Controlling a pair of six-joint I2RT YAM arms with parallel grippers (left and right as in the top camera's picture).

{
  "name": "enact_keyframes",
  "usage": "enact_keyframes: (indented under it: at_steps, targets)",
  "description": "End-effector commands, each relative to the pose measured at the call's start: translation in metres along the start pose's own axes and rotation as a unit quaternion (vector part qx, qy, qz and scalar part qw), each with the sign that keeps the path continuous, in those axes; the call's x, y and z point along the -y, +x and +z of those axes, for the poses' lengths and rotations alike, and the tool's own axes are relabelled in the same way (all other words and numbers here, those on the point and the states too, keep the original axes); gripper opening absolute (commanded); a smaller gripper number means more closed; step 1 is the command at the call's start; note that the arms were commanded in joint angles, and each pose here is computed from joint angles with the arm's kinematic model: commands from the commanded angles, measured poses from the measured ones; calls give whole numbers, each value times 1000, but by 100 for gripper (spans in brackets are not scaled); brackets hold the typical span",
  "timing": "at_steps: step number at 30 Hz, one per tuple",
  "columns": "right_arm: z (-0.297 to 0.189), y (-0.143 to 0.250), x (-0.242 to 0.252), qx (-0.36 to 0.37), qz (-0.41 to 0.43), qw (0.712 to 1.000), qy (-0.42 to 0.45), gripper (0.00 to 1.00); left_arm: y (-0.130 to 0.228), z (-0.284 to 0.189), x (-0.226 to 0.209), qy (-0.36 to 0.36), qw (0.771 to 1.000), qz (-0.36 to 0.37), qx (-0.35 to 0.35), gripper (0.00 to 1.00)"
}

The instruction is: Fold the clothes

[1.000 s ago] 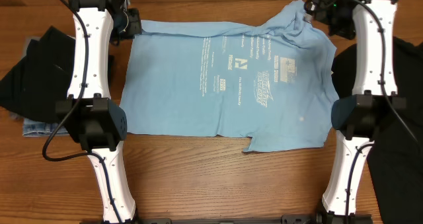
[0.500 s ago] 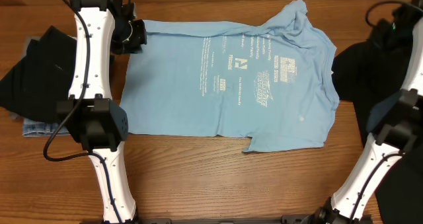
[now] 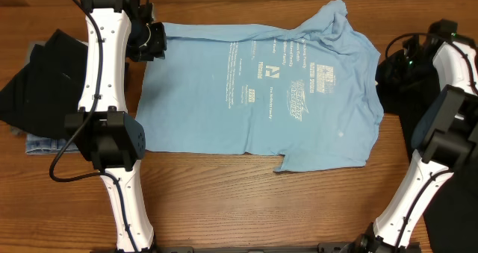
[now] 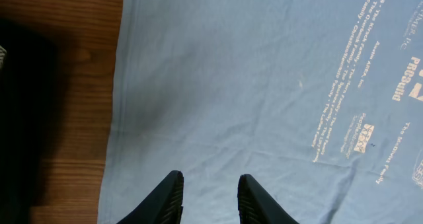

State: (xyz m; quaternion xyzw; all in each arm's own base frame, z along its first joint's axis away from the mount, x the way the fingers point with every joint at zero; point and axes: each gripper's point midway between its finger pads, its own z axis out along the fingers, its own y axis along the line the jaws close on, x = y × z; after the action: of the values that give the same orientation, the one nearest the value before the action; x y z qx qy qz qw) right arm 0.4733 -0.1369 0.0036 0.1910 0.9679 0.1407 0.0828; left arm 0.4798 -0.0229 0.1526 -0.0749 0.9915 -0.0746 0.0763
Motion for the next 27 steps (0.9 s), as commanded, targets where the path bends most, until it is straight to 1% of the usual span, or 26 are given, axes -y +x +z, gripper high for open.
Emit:
enact_keyframes:
  at_steps: [1, 5, 7, 9, 15, 18, 20, 21, 23, 25, 26, 27]
  targets:
    - [0, 2, 27, 11, 7, 998, 59, 4, -3, -9, 1, -4, 1000, 2, 16, 32]
    - [-4, 0, 64, 27, 61, 989, 136, 4, -5, -9, 0, -7, 1000, 2, 19, 32]
    - [-10, -2, 81, 35, 77, 984, 159, 4, -5, -9, -3, -15, 1000, 2, 20, 32]
    - [-16, -4, 95, 43, 92, 981, 163, 4, -5, -9, -4, -19, 1000, 2, 21, 32]
    - [-45, -10, 148, 79, 187, 965, 167, 4, -9, -10, -4, -17, 999, 2, 28, 33]
    - [-61, -6, 177, 92, 242, 949, 180, 4, -10, -10, -4, -17, 999, 2, 30, 36]
    - [-71, -4, 191, 97, 262, 943, 180, 4, -10, -10, -4, -17, 999, 2, 30, 38]
    - [-74, -4, 193, 98, 267, 943, 175, 4, -10, -10, -4, -17, 999, 2, 31, 39]
    - [-86, -15, 178, 107, 272, 951, 100, 4, -13, -10, -4, -17, 999, 3, 35, 43]
    - [-105, -31, 154, 122, 261, 957, 28, 4, -16, -10, -5, -22, 999, 3, 41, 42]
    - [-118, -38, 146, 133, 256, 958, 10, 4, -18, -10, -6, -24, 999, 4, 47, 43]
    - [-136, -45, 140, 148, 250, 957, 7, 4, -23, -11, -5, -22, 998, 9, 56, 46]
